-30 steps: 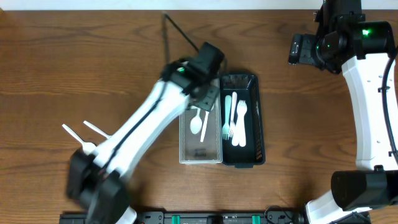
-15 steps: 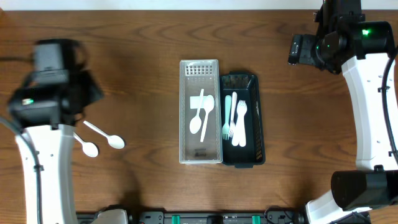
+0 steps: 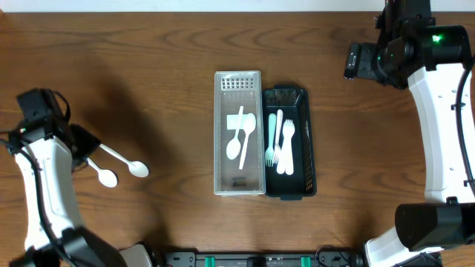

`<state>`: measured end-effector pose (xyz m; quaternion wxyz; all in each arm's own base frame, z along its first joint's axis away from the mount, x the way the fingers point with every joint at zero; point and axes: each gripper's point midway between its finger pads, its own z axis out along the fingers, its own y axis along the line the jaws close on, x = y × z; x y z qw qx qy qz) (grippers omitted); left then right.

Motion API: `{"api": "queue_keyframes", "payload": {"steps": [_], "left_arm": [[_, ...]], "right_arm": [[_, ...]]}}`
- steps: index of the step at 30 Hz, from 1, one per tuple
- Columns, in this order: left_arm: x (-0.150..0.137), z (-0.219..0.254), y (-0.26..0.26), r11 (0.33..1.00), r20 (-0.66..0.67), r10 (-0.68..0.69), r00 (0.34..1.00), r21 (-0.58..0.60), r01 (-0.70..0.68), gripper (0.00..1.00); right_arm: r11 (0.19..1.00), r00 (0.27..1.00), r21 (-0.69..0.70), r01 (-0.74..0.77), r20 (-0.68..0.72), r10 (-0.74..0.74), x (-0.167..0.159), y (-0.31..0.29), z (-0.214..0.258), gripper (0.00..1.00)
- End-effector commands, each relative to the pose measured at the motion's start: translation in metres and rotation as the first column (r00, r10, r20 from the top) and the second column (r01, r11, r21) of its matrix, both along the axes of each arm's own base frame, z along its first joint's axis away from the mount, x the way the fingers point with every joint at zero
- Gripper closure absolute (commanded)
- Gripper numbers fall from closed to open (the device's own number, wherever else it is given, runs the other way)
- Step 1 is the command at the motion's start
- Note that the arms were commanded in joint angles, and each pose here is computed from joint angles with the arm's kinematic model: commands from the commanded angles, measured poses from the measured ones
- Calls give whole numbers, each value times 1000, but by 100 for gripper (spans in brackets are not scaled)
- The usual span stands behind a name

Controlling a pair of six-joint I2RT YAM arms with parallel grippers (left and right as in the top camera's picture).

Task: Pack container
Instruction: 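Lower the left gripper onto a white spoon handle and close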

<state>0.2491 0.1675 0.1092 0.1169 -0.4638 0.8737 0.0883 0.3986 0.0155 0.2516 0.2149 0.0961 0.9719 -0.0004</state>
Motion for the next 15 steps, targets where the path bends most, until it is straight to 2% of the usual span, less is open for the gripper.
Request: {"api": "queue_keyframes", "payload": {"steps": [1,7,15], "left_arm": [[-7,-24,5,999,-39,38,999,-32,-39,26],[-1,-57,5,990,-60,54,997,-130,-61,24],[-3,-93,3,982,-144,48,988,-176,-74,23]], "right_arm": [[1000,1000,-12,-4,-11,4,-1,-3,-2,9],[1000,1000,-12,-4,-17,4,-3,-3,-3,9],[1000,1000,-13,-4,-17,4,-3,-3,-3,8]]}}
